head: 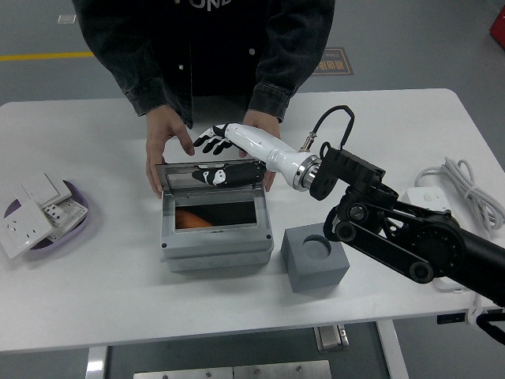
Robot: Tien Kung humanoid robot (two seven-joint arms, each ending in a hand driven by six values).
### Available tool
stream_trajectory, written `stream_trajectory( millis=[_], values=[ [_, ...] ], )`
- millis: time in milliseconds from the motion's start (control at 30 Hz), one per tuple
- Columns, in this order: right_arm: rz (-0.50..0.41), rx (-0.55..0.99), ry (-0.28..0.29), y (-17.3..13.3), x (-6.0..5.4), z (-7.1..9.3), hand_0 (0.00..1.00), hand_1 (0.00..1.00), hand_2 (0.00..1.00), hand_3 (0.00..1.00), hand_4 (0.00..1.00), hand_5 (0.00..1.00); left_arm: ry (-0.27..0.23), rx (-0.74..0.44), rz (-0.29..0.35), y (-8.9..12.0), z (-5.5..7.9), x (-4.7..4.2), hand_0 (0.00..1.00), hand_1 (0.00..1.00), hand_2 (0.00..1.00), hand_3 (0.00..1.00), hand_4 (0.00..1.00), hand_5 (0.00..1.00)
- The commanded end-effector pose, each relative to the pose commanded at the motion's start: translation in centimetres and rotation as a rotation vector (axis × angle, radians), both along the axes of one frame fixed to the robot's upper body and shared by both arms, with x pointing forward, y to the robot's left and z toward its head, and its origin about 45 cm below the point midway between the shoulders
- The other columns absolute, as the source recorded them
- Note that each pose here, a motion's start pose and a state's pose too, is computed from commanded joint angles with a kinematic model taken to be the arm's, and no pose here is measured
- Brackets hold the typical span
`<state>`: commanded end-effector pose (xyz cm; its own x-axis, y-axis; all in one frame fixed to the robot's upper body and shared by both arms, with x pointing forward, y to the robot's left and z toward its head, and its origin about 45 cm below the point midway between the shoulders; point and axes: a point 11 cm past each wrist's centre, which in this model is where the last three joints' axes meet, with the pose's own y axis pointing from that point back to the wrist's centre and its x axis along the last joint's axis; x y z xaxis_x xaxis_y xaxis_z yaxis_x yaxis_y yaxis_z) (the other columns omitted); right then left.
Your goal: Pick up the cylinder from the cube,place it in the box,flap close box
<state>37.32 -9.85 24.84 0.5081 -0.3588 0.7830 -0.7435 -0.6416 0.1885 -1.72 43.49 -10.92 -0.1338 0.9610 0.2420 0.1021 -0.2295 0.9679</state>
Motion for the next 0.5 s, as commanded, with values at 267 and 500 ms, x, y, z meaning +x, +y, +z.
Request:
stream_trajectory(
  millis=[267, 500],
  values=[
    [0.033, -0.051, 0.017, -0.5, -1.8, -1.3, 0.735, 0.655, 0.692, 0.739, 0.779, 0.433, -0.004, 0.003, 0.004, 0.1, 0.0, 0.03, 0.64, 0.668, 0.594, 0.663, 0.72, 0.298],
    [0.067, -0.024, 0.021, -0.6, -3.9, -1.2, 0.725, 0.652, 0.694, 0.737, 0.773, 0.435, -0.013, 0.006, 0.008, 0.3, 0.1, 0.13, 0.64, 0.667, 0.595, 0.663, 0.72, 0.299]
  ],
)
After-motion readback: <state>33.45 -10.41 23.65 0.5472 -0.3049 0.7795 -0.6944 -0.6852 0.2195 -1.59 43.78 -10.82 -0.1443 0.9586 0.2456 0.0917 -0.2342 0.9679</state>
